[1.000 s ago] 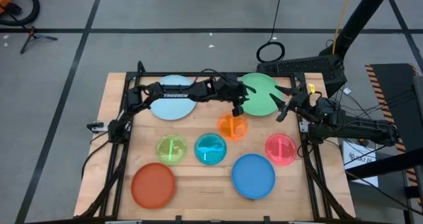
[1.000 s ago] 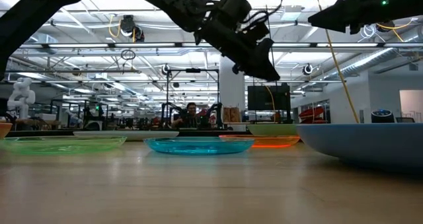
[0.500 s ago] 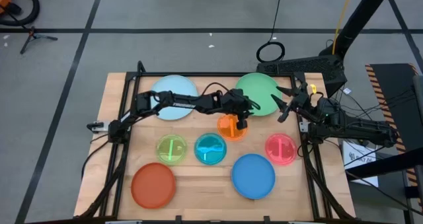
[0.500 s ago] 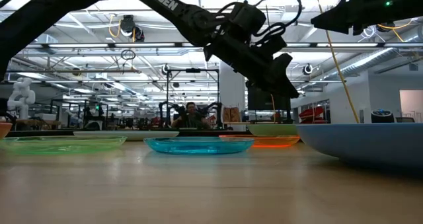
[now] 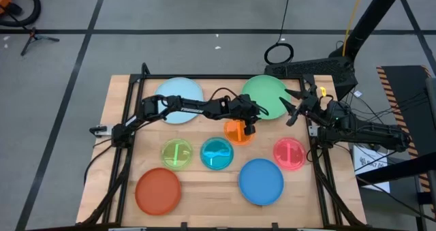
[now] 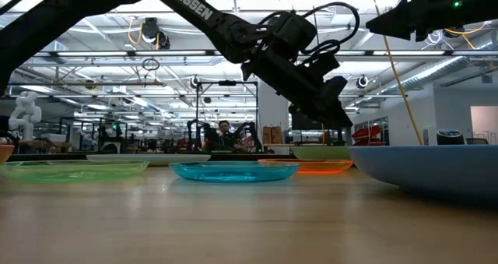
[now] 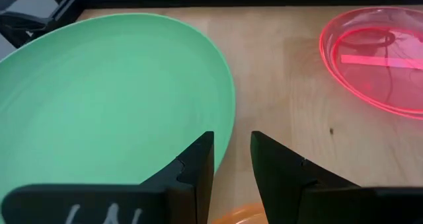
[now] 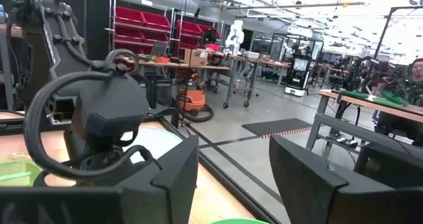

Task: Stack plastic plates
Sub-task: Stack the green plate on top of the gray plate

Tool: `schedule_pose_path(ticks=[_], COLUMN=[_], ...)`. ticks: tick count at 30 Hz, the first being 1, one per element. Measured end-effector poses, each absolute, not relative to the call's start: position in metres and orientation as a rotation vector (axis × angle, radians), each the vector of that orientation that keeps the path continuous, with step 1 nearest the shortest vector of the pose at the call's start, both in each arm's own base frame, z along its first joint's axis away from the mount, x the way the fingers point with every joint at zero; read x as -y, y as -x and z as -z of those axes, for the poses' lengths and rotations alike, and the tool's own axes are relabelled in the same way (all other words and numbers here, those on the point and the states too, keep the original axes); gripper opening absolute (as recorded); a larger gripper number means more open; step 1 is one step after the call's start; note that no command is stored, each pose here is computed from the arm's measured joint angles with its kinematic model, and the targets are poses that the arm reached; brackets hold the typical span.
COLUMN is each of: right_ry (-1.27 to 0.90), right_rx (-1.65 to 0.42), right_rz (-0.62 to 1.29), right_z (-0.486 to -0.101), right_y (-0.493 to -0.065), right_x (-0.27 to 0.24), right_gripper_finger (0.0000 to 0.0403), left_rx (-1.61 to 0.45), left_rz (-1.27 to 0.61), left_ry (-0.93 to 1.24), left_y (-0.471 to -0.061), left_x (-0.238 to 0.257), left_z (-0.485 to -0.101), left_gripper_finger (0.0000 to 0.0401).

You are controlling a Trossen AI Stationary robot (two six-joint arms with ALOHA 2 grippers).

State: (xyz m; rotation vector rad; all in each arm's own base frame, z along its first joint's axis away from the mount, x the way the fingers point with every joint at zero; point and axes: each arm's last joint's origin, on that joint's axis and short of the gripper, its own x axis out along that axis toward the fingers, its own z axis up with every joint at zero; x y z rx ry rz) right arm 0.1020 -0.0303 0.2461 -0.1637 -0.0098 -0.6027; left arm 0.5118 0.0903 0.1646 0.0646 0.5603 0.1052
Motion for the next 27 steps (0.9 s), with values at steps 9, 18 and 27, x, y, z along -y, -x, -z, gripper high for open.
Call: schedule_pose_path(ticks=[9, 18, 27], right_ry=[0.171, 0.174, 0.175], right_rx=[0.007, 0.006, 0.005], right_rz=[0.603, 0.603, 0.603], right_z=[-0.246, -0.246, -0.246], right_y=[-0.102, -0.102, -0.102], right_x=[0.030, 0.030, 0.030], right_gripper_finger=[0.0178, 0.0178, 0.0178], left_rx=[-0.564, -0.573, -0.593], left_rz=[-0.105, -0.102, -0.074], left_ry=[-0.087, -0.095, -0.149], left_y=[-0.513, -0.514, -0.514], left_x=[-0.090, -0.090, -0.084], left_z=[-0.159, -0.153, -0.152], left_gripper_finger=[0.0108, 0.0108, 0.0127])
